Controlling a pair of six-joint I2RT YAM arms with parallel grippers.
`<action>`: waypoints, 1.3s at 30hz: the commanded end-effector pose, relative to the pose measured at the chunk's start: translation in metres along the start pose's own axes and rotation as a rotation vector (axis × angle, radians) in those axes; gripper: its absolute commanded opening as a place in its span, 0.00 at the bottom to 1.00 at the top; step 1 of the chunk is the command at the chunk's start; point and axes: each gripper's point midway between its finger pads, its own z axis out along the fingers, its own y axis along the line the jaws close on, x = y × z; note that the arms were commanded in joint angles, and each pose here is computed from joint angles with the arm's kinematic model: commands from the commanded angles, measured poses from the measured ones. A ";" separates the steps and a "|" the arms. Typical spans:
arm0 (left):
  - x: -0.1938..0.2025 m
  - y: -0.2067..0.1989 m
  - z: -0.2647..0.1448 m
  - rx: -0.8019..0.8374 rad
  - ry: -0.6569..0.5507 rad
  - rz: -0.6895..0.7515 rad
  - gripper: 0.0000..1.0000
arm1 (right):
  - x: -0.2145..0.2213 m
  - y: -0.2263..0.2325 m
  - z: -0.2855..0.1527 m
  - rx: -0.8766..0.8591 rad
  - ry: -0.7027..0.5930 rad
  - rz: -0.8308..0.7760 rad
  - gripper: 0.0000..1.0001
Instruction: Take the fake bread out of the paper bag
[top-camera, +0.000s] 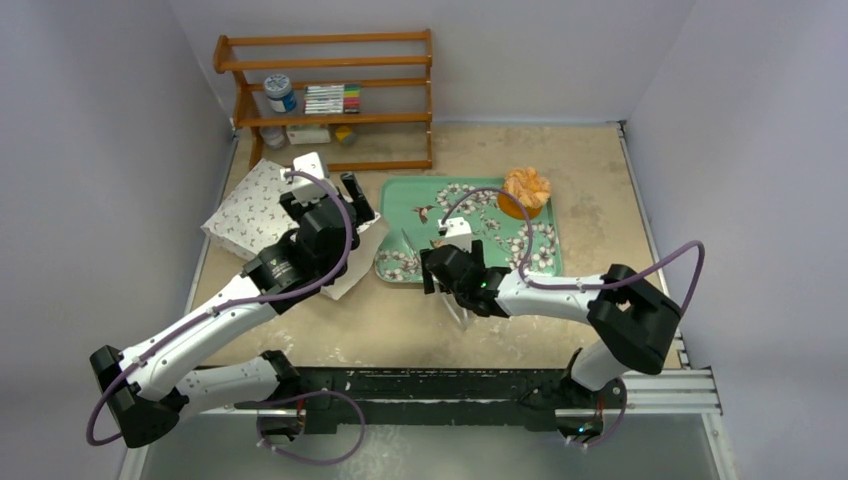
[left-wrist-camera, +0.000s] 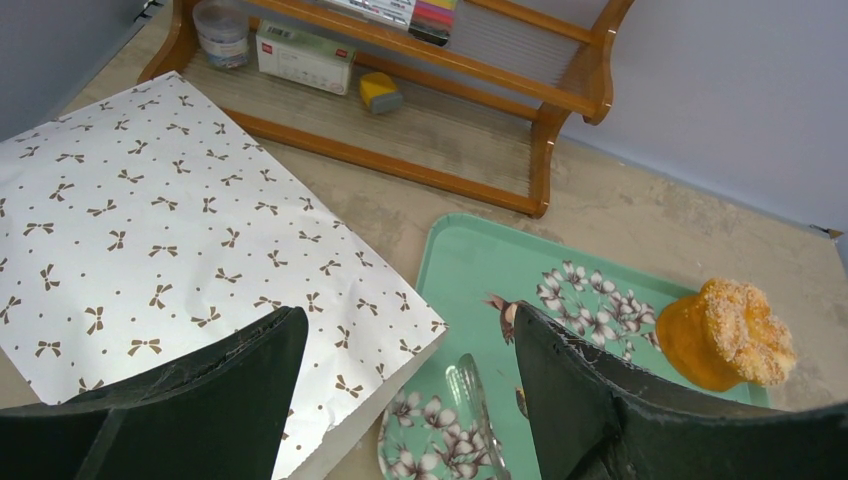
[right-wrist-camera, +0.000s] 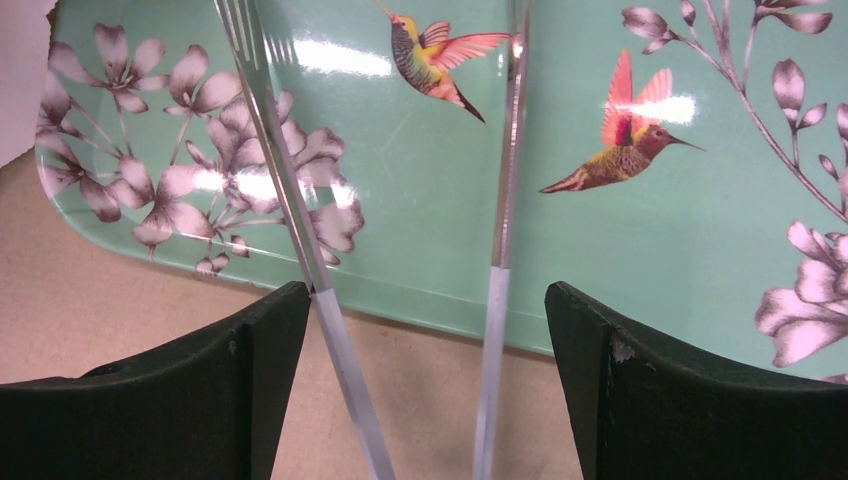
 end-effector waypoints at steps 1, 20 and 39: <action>-0.009 0.000 0.001 -0.010 -0.029 -0.032 0.75 | -0.005 0.006 0.003 -0.007 -0.028 0.039 0.90; -0.005 0.002 0.002 -0.020 -0.025 -0.026 0.75 | 0.018 0.009 0.012 -0.023 0.029 0.006 0.82; -0.016 0.016 -0.003 -0.061 -0.049 -0.031 0.75 | 0.000 0.008 -0.001 -0.038 -0.015 0.027 0.64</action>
